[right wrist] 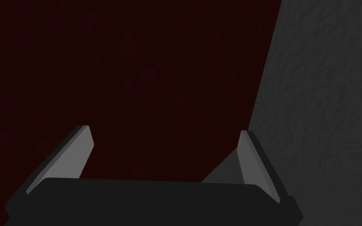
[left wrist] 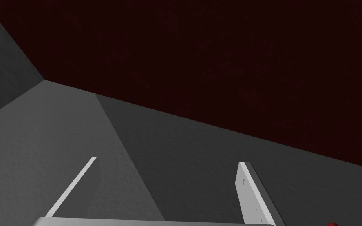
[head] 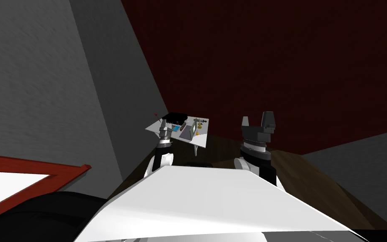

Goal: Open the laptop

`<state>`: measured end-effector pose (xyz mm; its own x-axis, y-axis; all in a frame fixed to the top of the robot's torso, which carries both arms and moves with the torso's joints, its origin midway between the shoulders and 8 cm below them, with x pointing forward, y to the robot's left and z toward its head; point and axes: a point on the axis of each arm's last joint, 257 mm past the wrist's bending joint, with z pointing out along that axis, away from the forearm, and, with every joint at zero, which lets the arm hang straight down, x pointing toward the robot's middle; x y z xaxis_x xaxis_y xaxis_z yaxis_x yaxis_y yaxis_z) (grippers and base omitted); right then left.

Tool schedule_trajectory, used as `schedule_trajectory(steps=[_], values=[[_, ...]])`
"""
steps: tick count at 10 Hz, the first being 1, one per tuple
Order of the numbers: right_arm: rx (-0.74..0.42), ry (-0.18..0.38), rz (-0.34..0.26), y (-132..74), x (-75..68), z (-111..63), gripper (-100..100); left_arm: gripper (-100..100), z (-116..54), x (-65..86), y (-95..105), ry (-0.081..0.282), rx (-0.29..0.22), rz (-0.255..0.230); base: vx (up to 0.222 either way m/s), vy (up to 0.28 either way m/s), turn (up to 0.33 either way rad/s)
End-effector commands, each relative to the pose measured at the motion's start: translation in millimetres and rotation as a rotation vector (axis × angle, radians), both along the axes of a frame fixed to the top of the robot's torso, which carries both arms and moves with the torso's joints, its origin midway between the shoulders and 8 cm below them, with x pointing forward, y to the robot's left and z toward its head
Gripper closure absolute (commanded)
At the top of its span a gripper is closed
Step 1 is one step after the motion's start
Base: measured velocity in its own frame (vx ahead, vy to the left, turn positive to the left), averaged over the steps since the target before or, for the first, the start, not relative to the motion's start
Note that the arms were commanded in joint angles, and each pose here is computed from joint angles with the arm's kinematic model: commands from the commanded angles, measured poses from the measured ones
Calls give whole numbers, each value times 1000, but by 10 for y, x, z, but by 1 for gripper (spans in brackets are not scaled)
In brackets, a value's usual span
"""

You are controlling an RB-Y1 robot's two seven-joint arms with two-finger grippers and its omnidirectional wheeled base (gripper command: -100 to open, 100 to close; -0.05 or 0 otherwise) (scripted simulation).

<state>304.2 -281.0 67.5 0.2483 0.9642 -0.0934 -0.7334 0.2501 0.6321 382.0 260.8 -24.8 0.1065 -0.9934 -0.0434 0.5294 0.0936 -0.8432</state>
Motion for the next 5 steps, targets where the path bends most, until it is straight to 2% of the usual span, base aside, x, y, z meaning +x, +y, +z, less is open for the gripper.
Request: schedule_trajectory(steps=[1, 5], values=[[0, 0, 0, 0, 0, 0, 0, 0, 0, 0, 0, 0, 0, 0, 0, 0, 0], [0, 0, 0, 0, -1, 1, 0, 0, 1, 0, 0, 0, 0, 0, 0, 0, 0]])
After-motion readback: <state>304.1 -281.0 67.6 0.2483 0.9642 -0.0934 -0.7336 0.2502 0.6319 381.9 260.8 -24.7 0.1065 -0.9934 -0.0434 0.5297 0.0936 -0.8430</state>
